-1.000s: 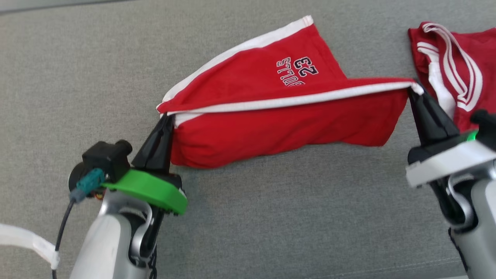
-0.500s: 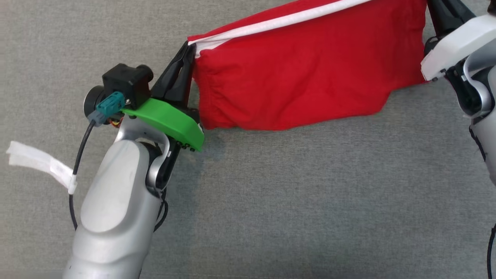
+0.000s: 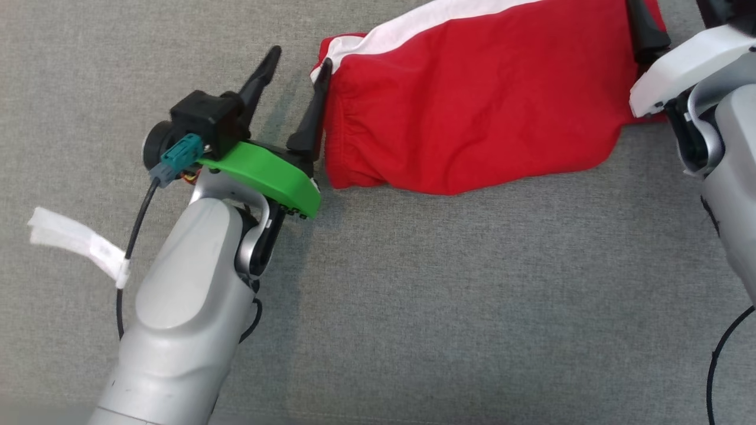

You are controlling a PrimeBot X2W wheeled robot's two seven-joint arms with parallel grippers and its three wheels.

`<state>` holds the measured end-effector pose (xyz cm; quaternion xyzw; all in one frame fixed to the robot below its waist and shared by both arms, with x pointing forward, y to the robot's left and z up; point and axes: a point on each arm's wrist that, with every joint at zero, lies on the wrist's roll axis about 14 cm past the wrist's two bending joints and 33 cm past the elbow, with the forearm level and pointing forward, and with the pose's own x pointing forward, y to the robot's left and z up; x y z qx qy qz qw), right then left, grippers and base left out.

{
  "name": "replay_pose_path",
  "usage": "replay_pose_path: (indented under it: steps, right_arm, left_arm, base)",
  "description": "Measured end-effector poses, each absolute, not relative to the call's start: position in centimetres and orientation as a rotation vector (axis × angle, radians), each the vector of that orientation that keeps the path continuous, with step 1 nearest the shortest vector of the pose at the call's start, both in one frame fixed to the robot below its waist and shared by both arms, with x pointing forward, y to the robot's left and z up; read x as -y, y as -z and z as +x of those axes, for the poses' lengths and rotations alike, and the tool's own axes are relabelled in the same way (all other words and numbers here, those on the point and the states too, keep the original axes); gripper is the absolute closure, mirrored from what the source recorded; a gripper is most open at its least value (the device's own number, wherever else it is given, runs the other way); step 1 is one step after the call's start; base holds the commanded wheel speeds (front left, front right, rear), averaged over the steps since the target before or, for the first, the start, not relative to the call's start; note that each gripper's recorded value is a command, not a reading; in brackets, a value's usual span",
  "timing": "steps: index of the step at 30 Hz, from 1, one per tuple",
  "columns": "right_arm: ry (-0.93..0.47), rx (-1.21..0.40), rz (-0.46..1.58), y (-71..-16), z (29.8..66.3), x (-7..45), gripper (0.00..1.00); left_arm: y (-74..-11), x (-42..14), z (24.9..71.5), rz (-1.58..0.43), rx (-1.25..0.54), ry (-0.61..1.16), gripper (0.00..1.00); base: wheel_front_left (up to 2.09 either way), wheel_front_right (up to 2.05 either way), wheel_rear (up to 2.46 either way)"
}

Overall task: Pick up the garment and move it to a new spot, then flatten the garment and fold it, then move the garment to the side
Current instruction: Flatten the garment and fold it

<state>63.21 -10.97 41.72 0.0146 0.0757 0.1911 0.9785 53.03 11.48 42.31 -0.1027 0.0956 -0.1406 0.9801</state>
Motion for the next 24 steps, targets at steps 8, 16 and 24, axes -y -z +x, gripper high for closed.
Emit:
replay_pose_path:
  steps: [8, 16, 24]
  right_arm:
    - [-0.341, -0.003, 0.082, -46.3, 60.3, 12.7, 0.00]
    - [-0.277, 0.074, 0.097, -48.7, 54.1, 14.8, 0.00]
    - [-0.202, 0.061, 0.086, -49.6, 48.3, 17.2, 0.00]
  left_arm:
    - [-45.1, -16.0, 52.6, -0.173, -0.050, 0.094, 0.00]
    - [-47.2, -18.6, 50.4, -0.148, 0.018, 0.018, 0.00]
    - [-47.6, -17.3, 47.4, -0.141, 0.017, 0.054, 0.00]
  base:
    - [0.00, 0.00, 0.00]
    - [0.00, 0.00, 0.00]
    - [0.00, 0.00, 0.00]
